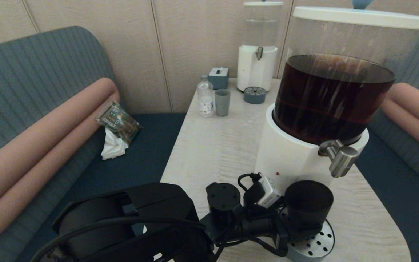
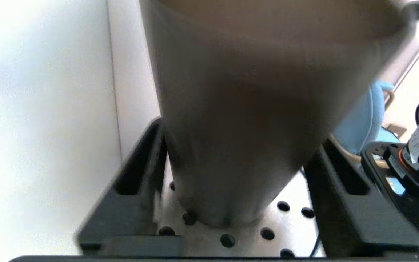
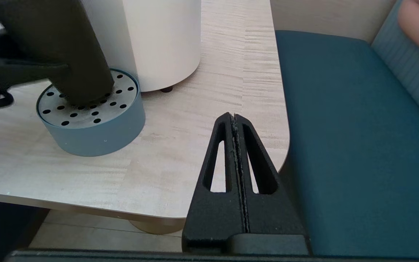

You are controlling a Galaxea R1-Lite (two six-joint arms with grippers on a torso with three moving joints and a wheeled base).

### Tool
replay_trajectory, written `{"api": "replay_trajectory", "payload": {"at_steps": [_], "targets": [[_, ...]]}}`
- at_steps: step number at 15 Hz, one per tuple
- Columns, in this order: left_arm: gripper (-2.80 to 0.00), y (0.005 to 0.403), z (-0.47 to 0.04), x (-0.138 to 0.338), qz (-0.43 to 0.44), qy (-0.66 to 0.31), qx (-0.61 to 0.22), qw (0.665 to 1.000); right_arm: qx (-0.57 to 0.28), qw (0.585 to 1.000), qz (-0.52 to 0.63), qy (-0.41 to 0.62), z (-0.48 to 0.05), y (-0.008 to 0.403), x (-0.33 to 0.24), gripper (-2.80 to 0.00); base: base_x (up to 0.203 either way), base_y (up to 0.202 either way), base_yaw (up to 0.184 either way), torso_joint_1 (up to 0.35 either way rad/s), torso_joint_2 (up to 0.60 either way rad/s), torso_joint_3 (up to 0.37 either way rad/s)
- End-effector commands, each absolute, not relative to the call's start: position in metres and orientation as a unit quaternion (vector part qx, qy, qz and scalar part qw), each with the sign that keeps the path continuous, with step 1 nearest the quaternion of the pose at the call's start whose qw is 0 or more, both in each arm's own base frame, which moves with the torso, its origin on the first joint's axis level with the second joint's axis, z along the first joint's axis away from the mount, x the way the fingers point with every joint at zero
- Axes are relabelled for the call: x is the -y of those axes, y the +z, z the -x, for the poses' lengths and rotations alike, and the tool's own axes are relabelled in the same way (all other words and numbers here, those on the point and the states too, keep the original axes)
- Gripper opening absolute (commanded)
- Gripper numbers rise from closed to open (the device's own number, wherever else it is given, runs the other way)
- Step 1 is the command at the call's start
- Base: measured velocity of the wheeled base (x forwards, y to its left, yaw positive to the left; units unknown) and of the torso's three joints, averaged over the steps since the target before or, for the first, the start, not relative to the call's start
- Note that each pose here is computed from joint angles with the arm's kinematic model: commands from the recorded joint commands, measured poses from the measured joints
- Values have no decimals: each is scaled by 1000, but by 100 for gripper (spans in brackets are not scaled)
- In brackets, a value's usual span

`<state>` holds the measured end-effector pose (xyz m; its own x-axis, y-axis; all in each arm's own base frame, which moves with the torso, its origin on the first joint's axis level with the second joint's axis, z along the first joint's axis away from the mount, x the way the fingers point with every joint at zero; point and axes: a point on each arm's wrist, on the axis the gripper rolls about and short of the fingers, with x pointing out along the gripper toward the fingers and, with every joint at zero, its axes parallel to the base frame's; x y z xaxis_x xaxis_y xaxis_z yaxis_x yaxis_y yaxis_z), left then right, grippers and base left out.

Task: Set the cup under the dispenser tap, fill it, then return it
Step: Place it under the water dispenser

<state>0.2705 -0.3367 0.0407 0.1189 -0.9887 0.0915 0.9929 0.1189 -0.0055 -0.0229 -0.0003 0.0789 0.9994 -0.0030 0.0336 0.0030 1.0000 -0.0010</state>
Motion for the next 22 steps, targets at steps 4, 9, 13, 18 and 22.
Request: {"api": "replay_trajectory", "payload": {"at_steps": [4,9,13,18,22], "targets": [[0,39,-265,340,31,-669,33,742,14,1000,1,-1,22,76,0,-280,0,0,0,0,0,0],[0,41,-264,341,33,-662,34,748,14,1000,1,-1,22,76,0,-280,0,0,0,0,0,0],[0,43,-257,334,31,-663,22,747,14,1000,1,-2,22,76,0,-280,0,0,0,0,0,0],[0,55,-238,311,25,-663,-2,749,14,1000,1,-1,22,76,0,-280,0,0,0,0,0,0],[0,79,-215,282,21,-656,-9,755,14,1000,1,-2,22,76,0,-280,0,0,0,0,0,0]]}}
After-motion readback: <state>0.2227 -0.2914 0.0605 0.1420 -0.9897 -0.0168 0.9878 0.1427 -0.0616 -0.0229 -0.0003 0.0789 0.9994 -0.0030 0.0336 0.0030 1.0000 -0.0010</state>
